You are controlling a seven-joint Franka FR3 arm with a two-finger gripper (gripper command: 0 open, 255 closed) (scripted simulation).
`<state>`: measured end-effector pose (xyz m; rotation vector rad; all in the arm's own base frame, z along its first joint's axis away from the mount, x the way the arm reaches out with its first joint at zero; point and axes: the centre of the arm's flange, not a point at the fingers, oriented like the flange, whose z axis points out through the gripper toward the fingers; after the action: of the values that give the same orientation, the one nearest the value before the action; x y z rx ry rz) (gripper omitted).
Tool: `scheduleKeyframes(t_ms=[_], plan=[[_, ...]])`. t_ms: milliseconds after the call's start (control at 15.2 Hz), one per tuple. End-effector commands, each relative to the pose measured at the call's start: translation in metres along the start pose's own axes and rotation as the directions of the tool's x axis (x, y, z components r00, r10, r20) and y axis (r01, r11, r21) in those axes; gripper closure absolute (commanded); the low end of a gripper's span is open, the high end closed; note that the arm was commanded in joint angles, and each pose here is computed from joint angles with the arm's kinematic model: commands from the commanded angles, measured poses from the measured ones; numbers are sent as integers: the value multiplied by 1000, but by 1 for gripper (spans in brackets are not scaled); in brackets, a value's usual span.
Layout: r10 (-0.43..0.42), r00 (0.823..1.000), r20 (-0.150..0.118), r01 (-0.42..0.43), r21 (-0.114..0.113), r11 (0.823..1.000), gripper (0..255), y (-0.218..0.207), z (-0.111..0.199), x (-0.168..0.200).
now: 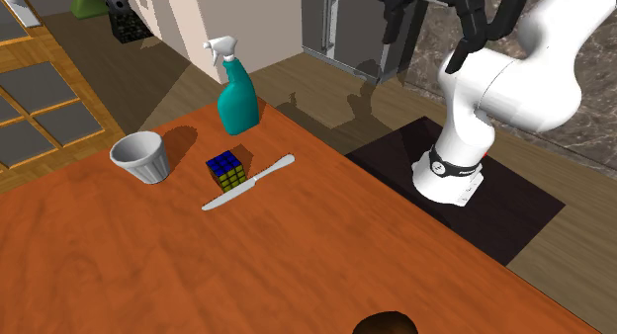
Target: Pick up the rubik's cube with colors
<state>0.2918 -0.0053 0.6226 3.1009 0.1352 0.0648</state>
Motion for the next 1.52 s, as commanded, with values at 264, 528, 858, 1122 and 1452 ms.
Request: scheduleKeyframes(t_ms=[264, 528, 858, 1122, 1452], plan=[[-9, 1000, -4, 9, 4, 1000, 0, 31, 34, 27], [-19, 1000, -8, 19, 8, 1000, 0, 61, 68, 54], [-31, 999, -13, 31, 13, 999, 0, 98, 110, 88], [-40, 999, -17, 40, 17, 999, 0, 128, 144, 116], [-52, 998, -22, 52, 22, 998, 0, 164, 186, 152]])
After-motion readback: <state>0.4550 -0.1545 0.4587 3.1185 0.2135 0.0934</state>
